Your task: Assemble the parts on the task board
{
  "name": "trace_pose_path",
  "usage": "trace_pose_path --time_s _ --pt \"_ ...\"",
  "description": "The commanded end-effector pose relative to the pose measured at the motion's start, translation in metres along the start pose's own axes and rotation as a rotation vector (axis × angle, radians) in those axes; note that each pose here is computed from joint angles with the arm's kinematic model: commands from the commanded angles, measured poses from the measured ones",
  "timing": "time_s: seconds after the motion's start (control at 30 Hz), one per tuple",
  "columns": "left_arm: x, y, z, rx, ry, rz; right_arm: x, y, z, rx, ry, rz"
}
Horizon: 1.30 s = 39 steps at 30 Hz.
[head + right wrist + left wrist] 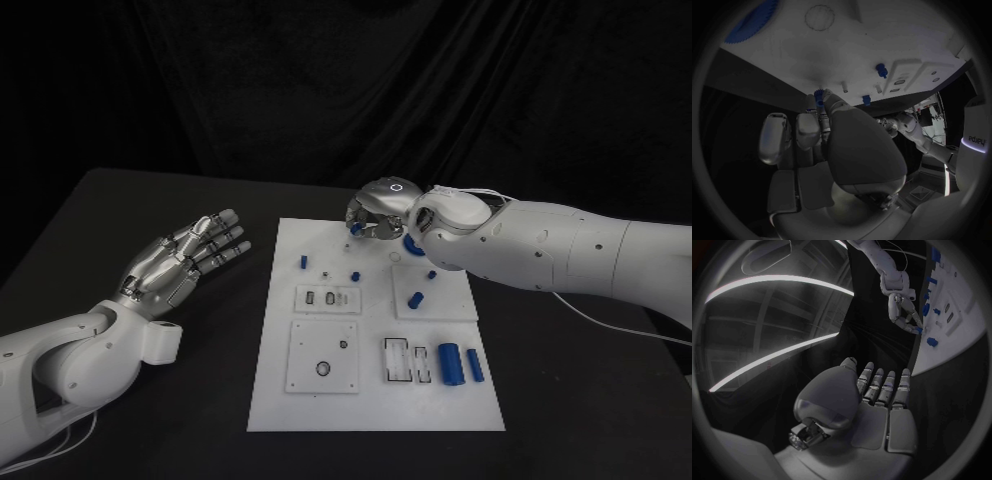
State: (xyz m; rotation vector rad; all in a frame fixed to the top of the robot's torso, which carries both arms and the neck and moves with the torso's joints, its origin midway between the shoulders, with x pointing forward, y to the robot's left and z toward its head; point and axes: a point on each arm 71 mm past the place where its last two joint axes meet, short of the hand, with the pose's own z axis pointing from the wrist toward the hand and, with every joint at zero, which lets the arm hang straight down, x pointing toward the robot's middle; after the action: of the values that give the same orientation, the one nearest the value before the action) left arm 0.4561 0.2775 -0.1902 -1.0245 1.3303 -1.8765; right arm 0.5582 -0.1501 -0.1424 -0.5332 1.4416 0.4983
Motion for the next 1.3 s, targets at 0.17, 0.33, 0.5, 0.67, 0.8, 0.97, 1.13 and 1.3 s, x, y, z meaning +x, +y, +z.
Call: trace_pose_path --time_s 0.17,0.33,0.5,0.67,0.8,0.97,1.13,1.3 --pt "0.0020 -0.0051 0.0011 0.082 0.013 -0.016 0.005 -0.002 0.002 0.026 0.035 -0.002" --pt "0.0020 -0.0048 0.0015 0.081 0.015 -0.017 0.007 -0.001 0.003 0.028 0.051 -0.002" --pt "0.0016 -0.0045 0.0017 0.080 0.015 -0.017 0.011 -0.001 0.005 0.032 0.078 -0.002" --pt "0.0011 -0.0044 0.0015 0.079 0.015 -0.017 0.016 -0.001 0.005 0.039 0.113 0.000" --pt "0.0003 -0.0043 0.0015 0.078 0.014 -0.016 0.019 -0.002 0.004 0.044 0.131 0.002" --pt "-0.0001 -0.0040 0.0019 0.078 0.014 -0.016 0.020 -0.003 0.004 0.054 0.126 0.002" --pt "-0.0013 -0.0043 0.0008 0.078 0.012 -0.016 0.016 -0.008 -0.001 0.064 0.072 0.001" --pt "-0.0037 -0.0058 -0.0022 0.079 0.004 -0.011 0.003 -0.018 -0.011 0.077 0.005 -0.001"
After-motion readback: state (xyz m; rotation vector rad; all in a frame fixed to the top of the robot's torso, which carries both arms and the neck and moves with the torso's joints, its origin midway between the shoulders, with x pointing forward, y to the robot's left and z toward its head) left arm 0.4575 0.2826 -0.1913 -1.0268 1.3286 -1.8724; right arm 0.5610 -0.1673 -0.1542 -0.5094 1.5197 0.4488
